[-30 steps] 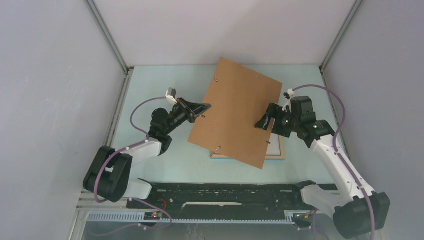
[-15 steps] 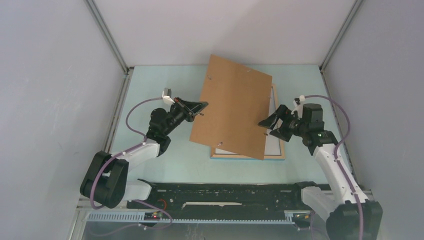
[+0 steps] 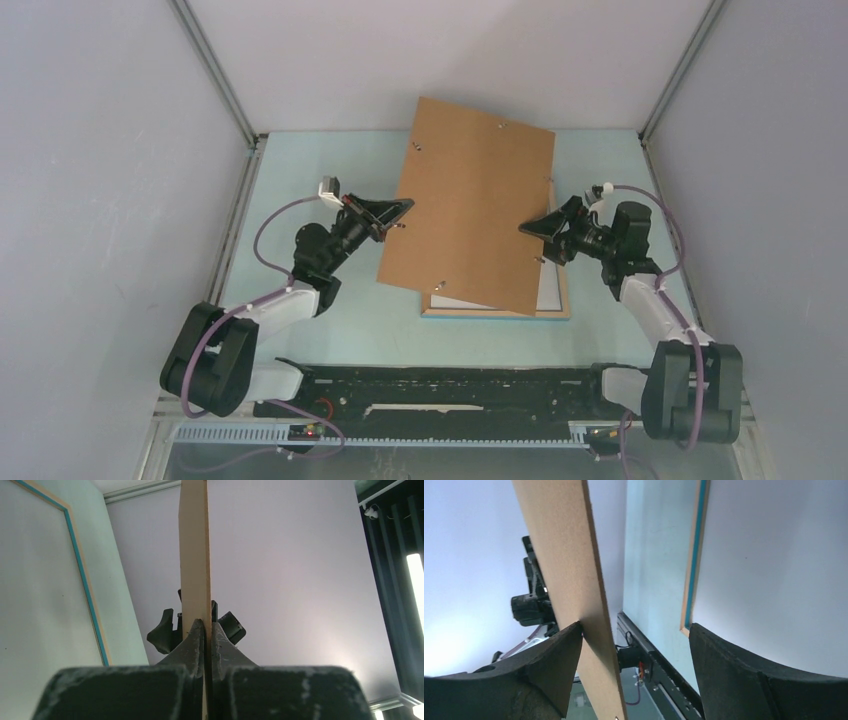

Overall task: Put the photo into the frame
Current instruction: Adjust the photo frame item.

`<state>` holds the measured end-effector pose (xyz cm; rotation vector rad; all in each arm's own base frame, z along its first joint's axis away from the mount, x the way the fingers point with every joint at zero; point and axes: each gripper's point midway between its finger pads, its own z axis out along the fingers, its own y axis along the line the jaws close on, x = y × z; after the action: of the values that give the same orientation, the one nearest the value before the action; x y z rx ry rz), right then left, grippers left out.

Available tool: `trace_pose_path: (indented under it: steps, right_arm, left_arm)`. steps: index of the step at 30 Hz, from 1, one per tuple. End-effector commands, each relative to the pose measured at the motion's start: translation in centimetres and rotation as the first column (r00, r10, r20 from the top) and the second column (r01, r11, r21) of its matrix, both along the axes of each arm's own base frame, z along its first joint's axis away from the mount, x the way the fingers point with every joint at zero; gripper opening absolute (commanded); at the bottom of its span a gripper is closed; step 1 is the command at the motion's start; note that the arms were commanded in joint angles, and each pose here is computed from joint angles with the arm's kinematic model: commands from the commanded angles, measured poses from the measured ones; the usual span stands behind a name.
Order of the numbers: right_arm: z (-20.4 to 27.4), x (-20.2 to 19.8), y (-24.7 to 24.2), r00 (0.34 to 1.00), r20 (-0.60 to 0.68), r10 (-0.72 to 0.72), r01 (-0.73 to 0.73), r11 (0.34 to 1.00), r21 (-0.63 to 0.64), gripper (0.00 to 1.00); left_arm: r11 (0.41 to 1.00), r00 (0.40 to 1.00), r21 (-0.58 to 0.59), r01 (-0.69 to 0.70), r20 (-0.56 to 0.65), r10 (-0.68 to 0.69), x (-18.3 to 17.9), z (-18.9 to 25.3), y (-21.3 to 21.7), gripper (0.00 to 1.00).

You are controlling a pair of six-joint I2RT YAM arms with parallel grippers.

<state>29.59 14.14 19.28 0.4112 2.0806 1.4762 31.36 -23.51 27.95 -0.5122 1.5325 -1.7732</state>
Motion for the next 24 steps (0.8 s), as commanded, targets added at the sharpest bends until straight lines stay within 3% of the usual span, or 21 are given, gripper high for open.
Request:
trace_pose_path:
  steps: [1, 6, 9, 13, 20, 24]
  right_arm:
    - [3.8, -0.8, -0.1, 0.993, 0.116, 0.025, -0.033, 0.997, 0.064, 0.86]
    - [2.5, -4.4, 1.6, 0.992, 0.082, 0.097, -0.090, 0.993, -0.078, 0.86]
    - [2.8, -5.7, 1.6, 0.989, 0.105, 0.102, -0.092, 0.991, -0.094, 0.85]
    - [5.1, -5.4, 0.6, 0.979, 0.181, 0.093, -0.090, 0.996, -0.027, 0.77]
    - [8.1, -2.8, 0.2, 0.945, 0.280, 0.168, -0.200, 0.976, 0.090, 0.73]
    - [9.4, -2.8, 1.1, 0.926, 0.318, 0.202, -0.252, 0.960, 0.122, 0.44]
  left_arm:
    - [0.992, 0.991, -0.125, 0.010, 0.136, 0.007, -1.8, 4.8, 1.1, 0.00]
    - [0.992, 0.987, -0.122, -0.015, 0.157, 0.034, -1.8, 5.6, 1.4, 0.00]
    - [0.992, 0.987, -0.122, -0.018, 0.159, 0.037, -1.8, 5.7, 1.5, 0.00]
    - [0.993, 0.986, -0.115, 0.017, 0.164, 0.003, -2.3, 5.6, 1.1, 0.00]
    - [0.988, 0.979, -0.094, 0.122, 0.175, -0.104, -4.2, 4.9, 0.3, 0.00]
    - [0.986, 0.976, -0.092, 0.142, 0.181, -0.124, -4.8, 4.8, 0.2, 0.00]
